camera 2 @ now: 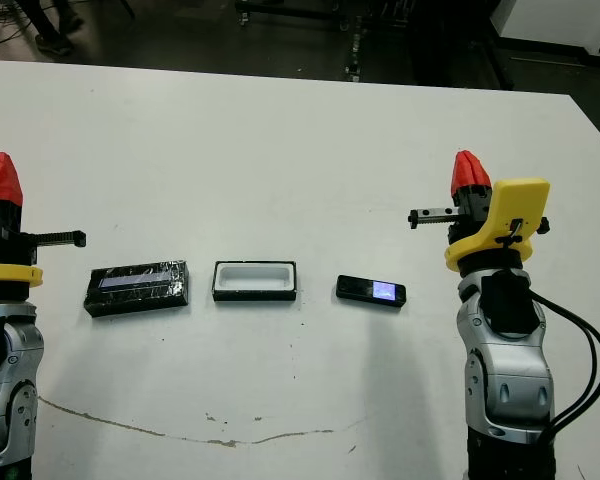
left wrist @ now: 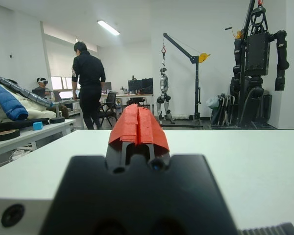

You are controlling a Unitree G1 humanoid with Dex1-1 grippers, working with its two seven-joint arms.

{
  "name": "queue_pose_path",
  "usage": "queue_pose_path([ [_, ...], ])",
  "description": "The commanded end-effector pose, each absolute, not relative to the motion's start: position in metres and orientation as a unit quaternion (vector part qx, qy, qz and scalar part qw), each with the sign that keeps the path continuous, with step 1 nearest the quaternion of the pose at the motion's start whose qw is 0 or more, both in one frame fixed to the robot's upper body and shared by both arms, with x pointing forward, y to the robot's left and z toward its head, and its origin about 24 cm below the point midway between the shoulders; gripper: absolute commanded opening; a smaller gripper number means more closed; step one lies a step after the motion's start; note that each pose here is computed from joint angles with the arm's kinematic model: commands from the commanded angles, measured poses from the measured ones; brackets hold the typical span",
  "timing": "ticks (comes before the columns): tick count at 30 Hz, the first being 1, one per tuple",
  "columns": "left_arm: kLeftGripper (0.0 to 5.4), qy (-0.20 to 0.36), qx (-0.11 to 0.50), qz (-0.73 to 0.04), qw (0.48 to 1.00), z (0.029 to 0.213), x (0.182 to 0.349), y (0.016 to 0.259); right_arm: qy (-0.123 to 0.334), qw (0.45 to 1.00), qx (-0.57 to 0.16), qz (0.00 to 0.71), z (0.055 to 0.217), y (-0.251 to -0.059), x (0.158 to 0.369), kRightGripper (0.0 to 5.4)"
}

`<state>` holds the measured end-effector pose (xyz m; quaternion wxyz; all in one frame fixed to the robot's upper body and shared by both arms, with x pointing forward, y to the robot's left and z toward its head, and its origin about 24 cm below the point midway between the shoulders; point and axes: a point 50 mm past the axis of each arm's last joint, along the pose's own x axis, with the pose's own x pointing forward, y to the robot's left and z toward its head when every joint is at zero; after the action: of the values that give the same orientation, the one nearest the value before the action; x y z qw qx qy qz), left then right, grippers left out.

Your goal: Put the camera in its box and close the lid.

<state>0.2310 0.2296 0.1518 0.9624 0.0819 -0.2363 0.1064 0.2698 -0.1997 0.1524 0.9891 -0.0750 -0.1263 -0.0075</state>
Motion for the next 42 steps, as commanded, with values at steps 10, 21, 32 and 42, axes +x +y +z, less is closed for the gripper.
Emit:
queue_pose_path([
  [10,0.01,-0.230,0.087,0.103,0.964,0.149,0.233,0.228,-0.112,0.991,-0.078,-0.006,0.149,-0.202,0.268,0.00],
  [21,0.01,-0.230,0.084,0.103,0.964,0.149,0.231,0.228,-0.107,0.979,-0.139,0.100,0.170,-0.206,0.275,0.00],
  [32,0.00,-0.228,0.087,0.099,0.965,0.149,0.232,0.226,-0.004,0.908,-0.231,0.349,0.203,-0.223,0.295,1.12],
  [42,0.00,-0.232,0.090,0.101,0.963,0.151,0.231,0.226,0.049,0.822,-0.322,0.467,0.201,-0.219,0.306,2.68],
])
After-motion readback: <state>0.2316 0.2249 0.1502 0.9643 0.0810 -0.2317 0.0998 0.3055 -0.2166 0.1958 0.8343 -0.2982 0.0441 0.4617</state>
